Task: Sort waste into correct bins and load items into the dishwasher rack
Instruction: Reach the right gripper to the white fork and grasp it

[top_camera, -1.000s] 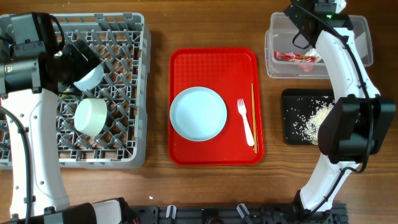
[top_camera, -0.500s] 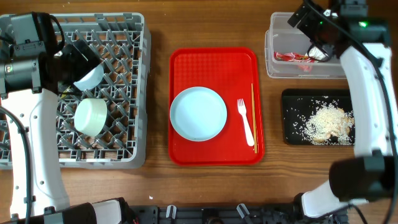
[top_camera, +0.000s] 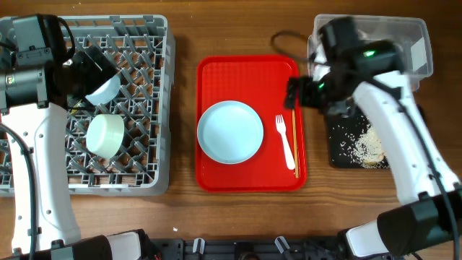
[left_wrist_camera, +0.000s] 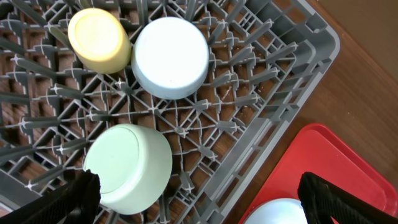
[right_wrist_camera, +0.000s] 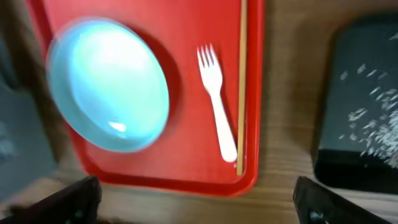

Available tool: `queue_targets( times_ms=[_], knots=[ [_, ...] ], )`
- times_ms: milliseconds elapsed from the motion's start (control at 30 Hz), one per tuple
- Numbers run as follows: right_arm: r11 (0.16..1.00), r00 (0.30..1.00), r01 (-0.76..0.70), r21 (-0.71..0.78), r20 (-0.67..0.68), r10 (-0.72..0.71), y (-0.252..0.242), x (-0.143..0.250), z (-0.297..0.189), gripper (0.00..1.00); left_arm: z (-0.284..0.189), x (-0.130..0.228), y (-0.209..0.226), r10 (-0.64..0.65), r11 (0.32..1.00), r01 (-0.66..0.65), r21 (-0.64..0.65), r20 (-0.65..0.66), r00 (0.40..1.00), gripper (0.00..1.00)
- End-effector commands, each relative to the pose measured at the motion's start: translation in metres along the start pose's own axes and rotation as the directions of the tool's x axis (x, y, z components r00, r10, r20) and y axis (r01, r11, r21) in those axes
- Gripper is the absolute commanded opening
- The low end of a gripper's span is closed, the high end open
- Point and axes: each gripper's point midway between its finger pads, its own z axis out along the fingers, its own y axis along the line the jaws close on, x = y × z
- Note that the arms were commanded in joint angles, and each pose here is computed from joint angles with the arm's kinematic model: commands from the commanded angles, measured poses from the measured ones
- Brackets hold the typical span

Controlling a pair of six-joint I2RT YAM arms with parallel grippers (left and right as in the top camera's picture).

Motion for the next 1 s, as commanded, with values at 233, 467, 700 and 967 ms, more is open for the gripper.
queue_targets(
  times_ms=[233,467,700,967],
  knots=[
    [0.996,0.995,0.066,0.054,-0.081,-0.061,-0.005,0.029,0.096,0.63,0.001,-0.001,0.002,-0.004,1.0,0.004,-0.011,0.003,1.0,1.0],
    [0.986,0.969,0.112,0.122,-0.235,-0.081,-0.023,0.043,0.137,0.59,0.001,-0.001,0.002,-0.004,1.0,0.004,-0.01,0.004,1.0,1.0],
    [0.977,0.97,0.161,0.139,-0.204,-0.131,-0.026,0.032,0.144,0.54,0.001,-0.001,0.002,-0.004,1.0,0.004,-0.01,0.004,1.0,1.0],
    [0.95,0.973,0.214,0.227,-0.14,-0.186,-0.021,0.02,0.154,0.5,0.001,-0.001,0.002,-0.004,1.0,0.004,-0.01,0.004,1.0,1.0]
  ],
)
